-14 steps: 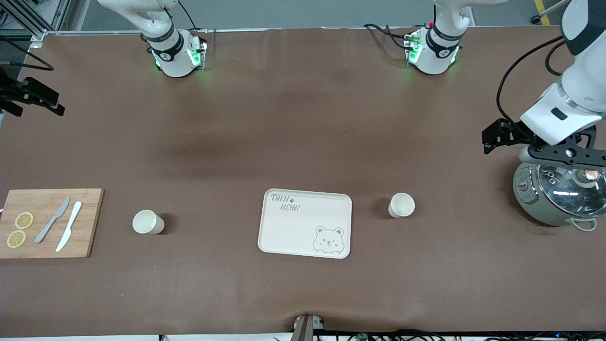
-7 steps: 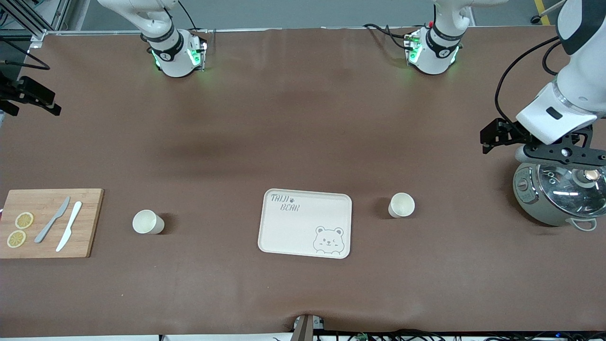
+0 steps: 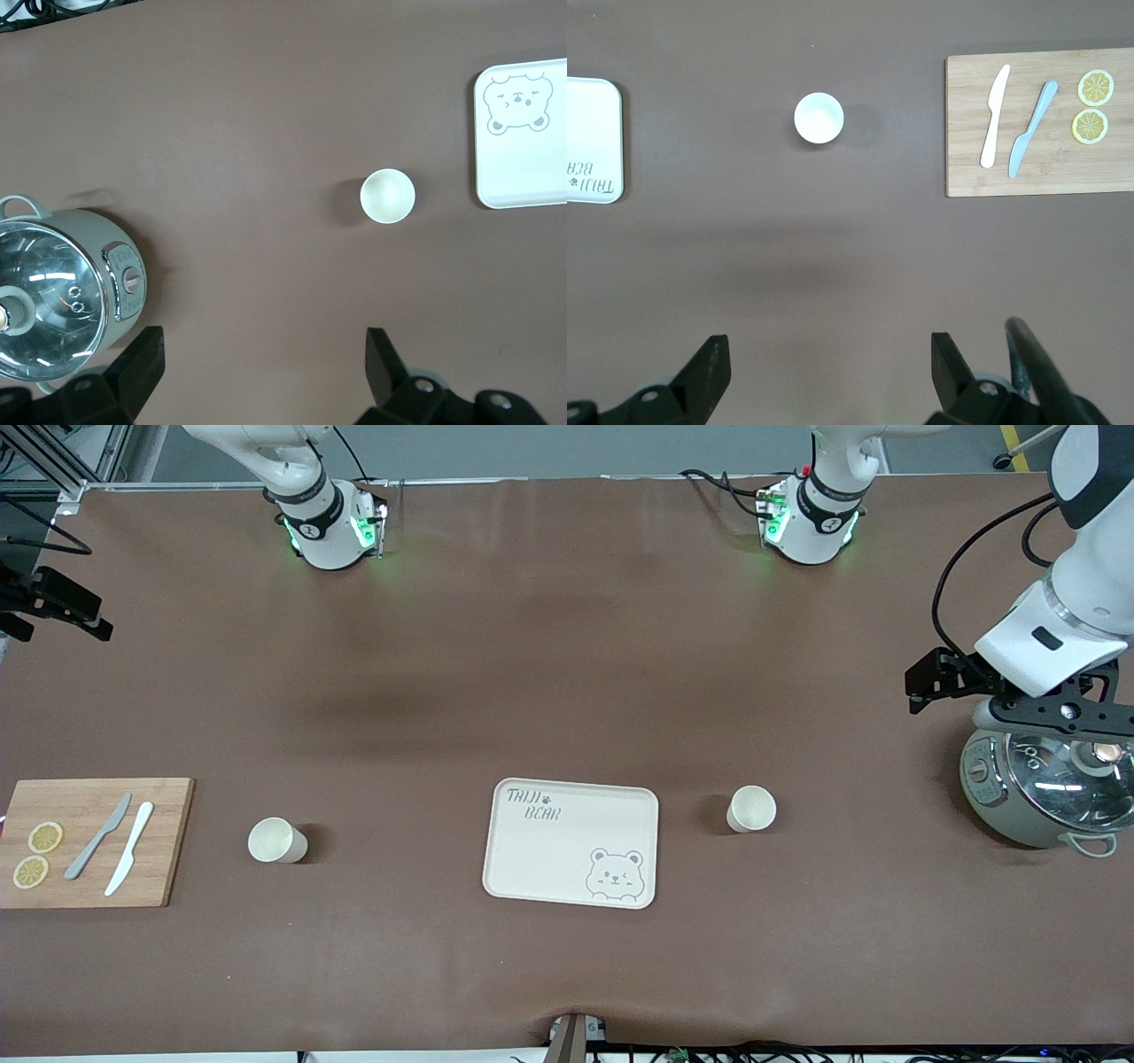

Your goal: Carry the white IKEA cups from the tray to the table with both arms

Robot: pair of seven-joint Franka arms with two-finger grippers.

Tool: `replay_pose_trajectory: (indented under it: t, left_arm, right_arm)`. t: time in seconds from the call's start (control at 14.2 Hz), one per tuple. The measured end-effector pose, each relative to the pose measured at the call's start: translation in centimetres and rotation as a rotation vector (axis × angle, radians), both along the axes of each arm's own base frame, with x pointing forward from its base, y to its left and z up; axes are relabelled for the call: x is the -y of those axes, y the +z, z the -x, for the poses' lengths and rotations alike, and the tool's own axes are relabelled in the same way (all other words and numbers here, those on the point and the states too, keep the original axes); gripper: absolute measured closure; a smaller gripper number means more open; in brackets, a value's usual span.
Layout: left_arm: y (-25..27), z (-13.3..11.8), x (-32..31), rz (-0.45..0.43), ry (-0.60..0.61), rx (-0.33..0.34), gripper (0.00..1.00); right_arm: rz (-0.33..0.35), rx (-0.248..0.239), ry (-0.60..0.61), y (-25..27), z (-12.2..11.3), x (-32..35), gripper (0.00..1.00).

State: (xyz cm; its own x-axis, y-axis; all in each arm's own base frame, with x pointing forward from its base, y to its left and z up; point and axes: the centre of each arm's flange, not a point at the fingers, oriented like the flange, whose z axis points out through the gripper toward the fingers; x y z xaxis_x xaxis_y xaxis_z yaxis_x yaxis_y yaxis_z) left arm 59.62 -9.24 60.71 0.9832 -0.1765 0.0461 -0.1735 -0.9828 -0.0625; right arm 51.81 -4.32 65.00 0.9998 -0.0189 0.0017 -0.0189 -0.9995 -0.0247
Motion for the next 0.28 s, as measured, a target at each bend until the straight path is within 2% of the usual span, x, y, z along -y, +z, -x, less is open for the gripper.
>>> replay_pose_trajectory:
  t: [0.28]
  left_arm:
    - [0.00, -0.04, -0.25, 0.000, 0.004, 0.000, 0.00]
  right_arm:
    - [0.000, -0.001, -0.001, -0.01, 0.01, 0.04, 0.00]
